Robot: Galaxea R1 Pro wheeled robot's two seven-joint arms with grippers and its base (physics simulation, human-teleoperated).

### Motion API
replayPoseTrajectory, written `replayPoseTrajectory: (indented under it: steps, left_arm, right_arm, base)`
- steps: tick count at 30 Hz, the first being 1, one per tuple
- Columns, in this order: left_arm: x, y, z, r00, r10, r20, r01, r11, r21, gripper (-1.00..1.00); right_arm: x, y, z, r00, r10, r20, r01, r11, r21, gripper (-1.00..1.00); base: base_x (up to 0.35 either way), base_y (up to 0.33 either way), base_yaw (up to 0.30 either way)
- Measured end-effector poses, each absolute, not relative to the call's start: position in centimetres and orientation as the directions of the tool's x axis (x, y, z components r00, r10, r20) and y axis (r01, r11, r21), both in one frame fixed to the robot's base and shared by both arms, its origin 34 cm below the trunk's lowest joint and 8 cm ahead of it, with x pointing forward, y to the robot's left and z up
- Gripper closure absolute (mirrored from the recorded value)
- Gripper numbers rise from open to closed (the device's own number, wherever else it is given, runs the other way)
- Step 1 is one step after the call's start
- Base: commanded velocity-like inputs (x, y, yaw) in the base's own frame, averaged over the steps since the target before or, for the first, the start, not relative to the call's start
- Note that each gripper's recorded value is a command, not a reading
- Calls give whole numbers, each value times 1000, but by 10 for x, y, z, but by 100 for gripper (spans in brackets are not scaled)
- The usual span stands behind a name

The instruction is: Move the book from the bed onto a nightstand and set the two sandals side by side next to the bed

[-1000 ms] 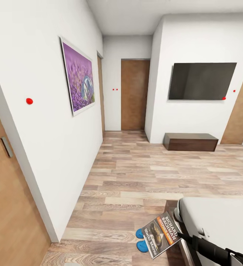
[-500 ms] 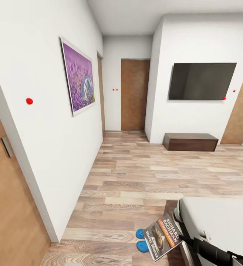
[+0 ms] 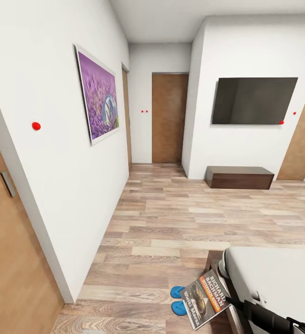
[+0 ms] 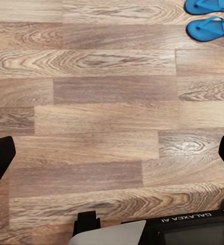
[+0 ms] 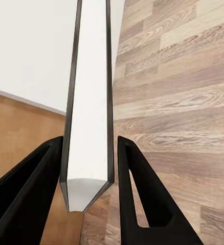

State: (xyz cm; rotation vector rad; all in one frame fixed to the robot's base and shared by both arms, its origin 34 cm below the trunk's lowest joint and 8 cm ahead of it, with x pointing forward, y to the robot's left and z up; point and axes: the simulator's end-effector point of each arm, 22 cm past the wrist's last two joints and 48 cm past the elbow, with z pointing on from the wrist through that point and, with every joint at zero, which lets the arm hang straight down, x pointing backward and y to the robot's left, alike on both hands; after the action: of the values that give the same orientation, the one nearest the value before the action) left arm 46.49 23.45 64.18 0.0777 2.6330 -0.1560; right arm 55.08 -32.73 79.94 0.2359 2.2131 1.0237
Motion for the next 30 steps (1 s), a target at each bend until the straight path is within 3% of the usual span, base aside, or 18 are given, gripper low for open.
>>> replayPoseTrajectory:
  steps: [13, 25, 30]
  left_arm:
    - [465, 235, 642, -875, 23, -484, 80, 992, -98, -100]
    - [465, 235, 642, -874, 22, -485, 79, 992, -98, -100]
    - [465, 235, 642, -874, 22, -485, 80, 992, -98, -100]
  right_arm:
    - [548, -330, 796, -756, 422, -500, -100, 680, 726, 100]
    - [539, -336, 788, -765, 429, -479, -67, 688, 723, 100]
    - [539, -336, 788, -764, 432, -479, -66, 686, 725, 100]
  base:
    - [255, 72, 0]
    - [295, 183, 0]
    - [118, 88, 0]
